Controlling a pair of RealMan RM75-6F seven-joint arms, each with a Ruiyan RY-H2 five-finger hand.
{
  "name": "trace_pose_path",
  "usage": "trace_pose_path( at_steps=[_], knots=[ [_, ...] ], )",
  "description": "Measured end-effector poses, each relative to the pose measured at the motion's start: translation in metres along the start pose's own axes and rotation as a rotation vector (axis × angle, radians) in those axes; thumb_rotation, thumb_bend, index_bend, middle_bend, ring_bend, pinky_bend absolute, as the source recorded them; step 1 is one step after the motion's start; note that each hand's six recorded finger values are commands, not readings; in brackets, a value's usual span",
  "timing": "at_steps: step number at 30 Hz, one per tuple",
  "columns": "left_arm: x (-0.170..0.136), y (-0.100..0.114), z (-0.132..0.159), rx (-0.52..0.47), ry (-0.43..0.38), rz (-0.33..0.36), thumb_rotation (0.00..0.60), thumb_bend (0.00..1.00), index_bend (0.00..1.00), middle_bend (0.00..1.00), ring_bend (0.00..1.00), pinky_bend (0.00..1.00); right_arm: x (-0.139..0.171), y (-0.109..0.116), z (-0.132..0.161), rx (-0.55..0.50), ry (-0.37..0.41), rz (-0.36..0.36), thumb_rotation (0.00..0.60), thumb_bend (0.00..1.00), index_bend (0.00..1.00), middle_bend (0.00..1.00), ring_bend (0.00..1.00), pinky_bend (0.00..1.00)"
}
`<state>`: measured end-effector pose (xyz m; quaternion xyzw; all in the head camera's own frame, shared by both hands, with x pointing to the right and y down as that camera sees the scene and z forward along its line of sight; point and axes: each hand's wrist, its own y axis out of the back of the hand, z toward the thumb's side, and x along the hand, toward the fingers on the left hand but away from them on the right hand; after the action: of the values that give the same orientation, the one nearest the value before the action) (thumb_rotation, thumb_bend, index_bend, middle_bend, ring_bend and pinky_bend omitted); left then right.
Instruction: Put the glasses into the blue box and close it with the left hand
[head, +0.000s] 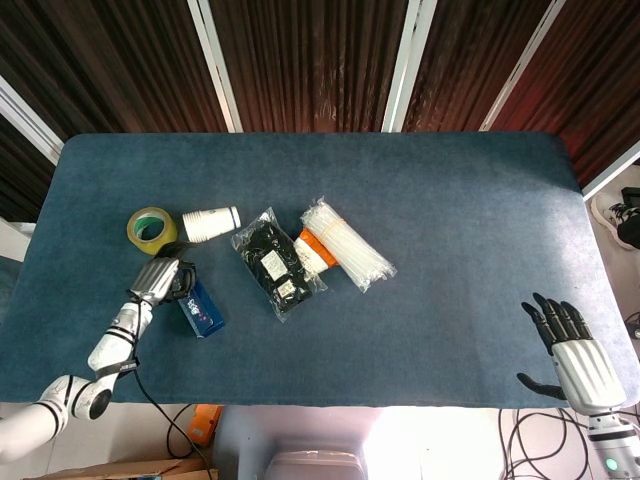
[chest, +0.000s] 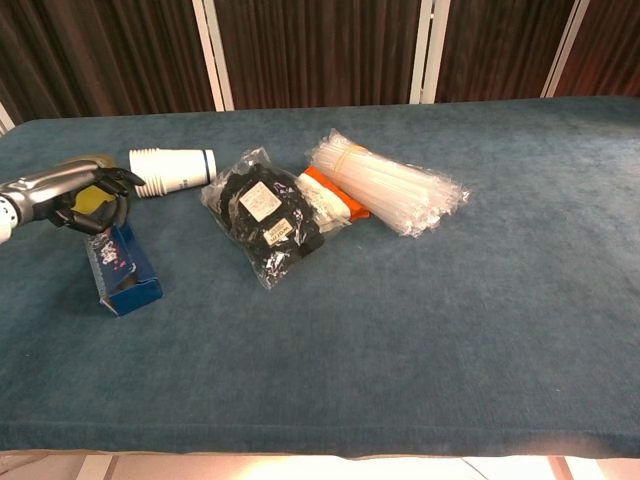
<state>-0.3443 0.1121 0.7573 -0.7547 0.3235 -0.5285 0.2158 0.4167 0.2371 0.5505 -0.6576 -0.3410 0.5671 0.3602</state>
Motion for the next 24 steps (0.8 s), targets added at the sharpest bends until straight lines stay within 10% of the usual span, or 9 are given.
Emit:
trace_pose_path(
  at_steps=[9, 24],
  knots=[
    [0.011, -0.005, 0.011, -0.040, 0.009, -0.002, 0.600, 0.41, 0.04, 0.03, 0.00, 0.05, 0.001, 0.005, -0.002, -0.014, -0.002, -0.015, 0.600, 0.27, 0.00, 0.00, 0.00, 0.00],
    [-0.045, 0.019, 0.035, -0.019, -0.150, 0.073, 0.600, 0.41, 0.00, 0.00, 0.00, 0.04, 0.002, 0.004, -0.004, 0.001, -0.010, -0.017, 0.600, 0.27, 0.00, 0.00, 0.00, 0.00]
  ],
)
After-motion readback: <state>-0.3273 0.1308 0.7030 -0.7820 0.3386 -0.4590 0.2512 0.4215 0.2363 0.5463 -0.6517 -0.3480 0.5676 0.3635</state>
